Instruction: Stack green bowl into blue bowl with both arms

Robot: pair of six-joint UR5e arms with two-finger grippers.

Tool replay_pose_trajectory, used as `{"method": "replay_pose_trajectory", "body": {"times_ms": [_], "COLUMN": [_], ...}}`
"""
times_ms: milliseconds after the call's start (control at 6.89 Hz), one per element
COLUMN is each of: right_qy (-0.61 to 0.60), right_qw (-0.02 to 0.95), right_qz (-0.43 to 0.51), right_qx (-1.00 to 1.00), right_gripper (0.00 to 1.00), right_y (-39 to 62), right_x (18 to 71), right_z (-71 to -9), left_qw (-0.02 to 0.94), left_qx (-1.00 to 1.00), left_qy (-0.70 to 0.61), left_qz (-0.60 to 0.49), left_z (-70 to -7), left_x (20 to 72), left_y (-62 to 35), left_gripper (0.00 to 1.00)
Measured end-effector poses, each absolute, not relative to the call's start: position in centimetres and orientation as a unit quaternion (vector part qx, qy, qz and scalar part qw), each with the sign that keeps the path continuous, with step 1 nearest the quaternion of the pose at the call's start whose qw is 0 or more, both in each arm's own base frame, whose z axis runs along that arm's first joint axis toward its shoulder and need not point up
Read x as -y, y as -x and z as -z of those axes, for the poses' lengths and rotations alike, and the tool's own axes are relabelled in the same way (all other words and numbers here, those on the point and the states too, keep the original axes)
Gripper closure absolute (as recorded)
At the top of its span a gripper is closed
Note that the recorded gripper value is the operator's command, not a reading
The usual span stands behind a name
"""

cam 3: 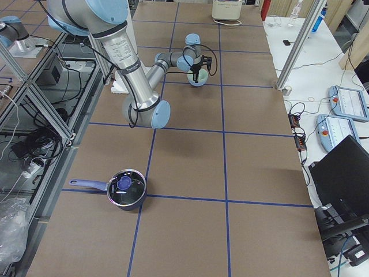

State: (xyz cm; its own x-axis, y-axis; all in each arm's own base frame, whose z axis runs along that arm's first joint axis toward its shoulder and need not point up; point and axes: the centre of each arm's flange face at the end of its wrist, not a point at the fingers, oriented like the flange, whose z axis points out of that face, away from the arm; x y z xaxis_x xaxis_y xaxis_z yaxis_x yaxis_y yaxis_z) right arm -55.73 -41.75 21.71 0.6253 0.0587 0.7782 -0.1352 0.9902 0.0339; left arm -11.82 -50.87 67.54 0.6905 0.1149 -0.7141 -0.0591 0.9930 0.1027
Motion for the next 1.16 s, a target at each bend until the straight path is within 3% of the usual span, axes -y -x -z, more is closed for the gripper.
{"method": "replay_pose_trajectory", "body": {"times_ms": [145, 725, 1160], "right_qy": [-0.045, -0.056, -0.057], "right_qw": [0.900, 0.896, 0.886], "right_qz": [-0.054, -0.057, -0.061], "right_qx": [0.430, 0.436, 0.457], "right_gripper": [0.01, 0.00, 0.00], "right_y": [55.7, 54.6, 45.7], "right_x": [41.8, 42.7, 50.3], "right_z": [-21.7, -20.9, -20.3], "left_qw": [0.919, 0.919, 0.919], "left_qx": [-0.391, -0.391, -0.393], "left_qy": [-0.036, -0.036, -0.023], "left_qz": [-0.047, -0.047, -0.004], "left_z": [-67.5, -67.5, -67.3], "left_x": [50.9, 50.9, 51.0], "left_y": [11.8, 11.8, 11.8], "left_gripper": [0.01, 0.01, 0.01]}}
